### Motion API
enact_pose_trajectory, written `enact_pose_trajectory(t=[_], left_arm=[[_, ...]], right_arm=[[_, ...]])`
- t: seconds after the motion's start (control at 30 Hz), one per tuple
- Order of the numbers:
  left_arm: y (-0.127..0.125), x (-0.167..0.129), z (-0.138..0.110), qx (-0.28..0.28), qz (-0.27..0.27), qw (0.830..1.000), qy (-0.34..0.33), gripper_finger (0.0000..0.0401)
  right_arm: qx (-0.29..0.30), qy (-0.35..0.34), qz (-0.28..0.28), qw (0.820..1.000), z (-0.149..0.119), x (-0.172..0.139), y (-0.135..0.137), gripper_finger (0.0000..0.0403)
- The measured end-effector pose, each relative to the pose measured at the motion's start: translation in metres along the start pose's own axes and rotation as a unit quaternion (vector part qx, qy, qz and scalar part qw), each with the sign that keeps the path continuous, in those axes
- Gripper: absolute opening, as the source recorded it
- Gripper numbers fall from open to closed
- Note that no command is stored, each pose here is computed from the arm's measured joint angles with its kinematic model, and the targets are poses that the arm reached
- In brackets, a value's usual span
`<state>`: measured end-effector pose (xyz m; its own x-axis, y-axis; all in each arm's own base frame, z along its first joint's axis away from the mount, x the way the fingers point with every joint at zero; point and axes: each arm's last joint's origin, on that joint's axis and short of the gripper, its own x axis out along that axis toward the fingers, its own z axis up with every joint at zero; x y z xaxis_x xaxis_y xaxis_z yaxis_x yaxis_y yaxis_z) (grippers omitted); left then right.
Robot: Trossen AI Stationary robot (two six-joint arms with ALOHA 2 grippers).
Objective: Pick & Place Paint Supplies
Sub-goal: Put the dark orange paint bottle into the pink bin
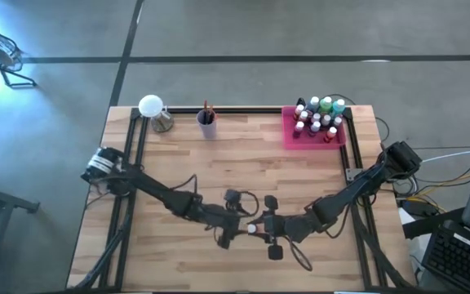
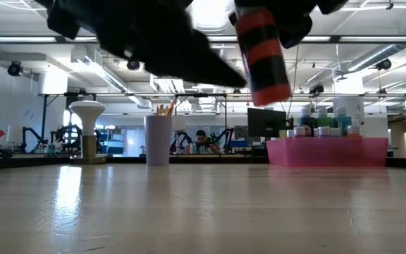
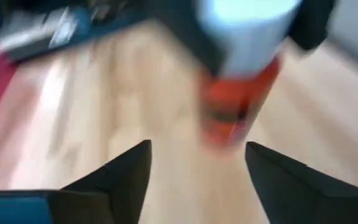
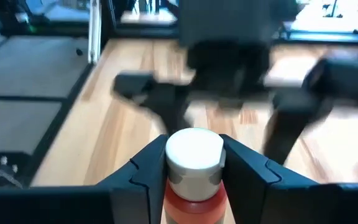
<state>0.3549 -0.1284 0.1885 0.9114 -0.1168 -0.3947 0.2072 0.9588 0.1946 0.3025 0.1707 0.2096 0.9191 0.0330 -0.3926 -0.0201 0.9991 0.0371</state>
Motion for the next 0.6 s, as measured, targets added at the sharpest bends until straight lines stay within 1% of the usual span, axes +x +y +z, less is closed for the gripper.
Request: enact_pose_trajectory(t=[0.1, 0.17, 0.23, 0.3, 0.4, 0.5, 0.6], left_arm=[[0.011, -0.018, 0.001, -0.02, 0.058, 0.996, 0.065, 0.0281], [0.018, -0.036, 0.003, -0.041, 0.117, 0.987, 0.098, 0.0287], [0.024, -0.054, 0.003, -0.058, 0.175, 0.978, 0.101, 0.0287], [0.029, -0.07, 0.001, -0.069, 0.218, 0.97, 0.085, 0.0284], [0.037, -0.091, -0.003, -0.08, 0.255, 0.963, 0.038, 0.0282], [0.045, -0.108, -0.005, -0.093, 0.273, 0.957, -0.021, 0.0282], [0.051, -0.124, -0.007, -0.112, 0.284, 0.949, -0.083, 0.0282]], right_arm=[[0.005, 0.026, -0.009, 1.0, -0.004, -0.002, -0.002, 0.0124], [0.002, 0.043, -0.043, 0.998, -0.007, -0.005, -0.006, 0.0117], [-0.005, 0.059, -0.085, 0.995, -0.009, -0.01, -0.011, 0.0114], [-0.009, 0.068, -0.136, 0.988, -0.01, -0.016, -0.018, 0.0114], [-0.02, 0.084, -0.208, 0.974, -0.011, -0.026, -0.031, 0.0118], [-0.009, 0.091, -0.262, 0.961, -0.01, -0.037, -0.048, 0.0128], [0.006, 0.085, -0.296, 0.951, -0.011, -0.046, -0.068, 0.0123]])
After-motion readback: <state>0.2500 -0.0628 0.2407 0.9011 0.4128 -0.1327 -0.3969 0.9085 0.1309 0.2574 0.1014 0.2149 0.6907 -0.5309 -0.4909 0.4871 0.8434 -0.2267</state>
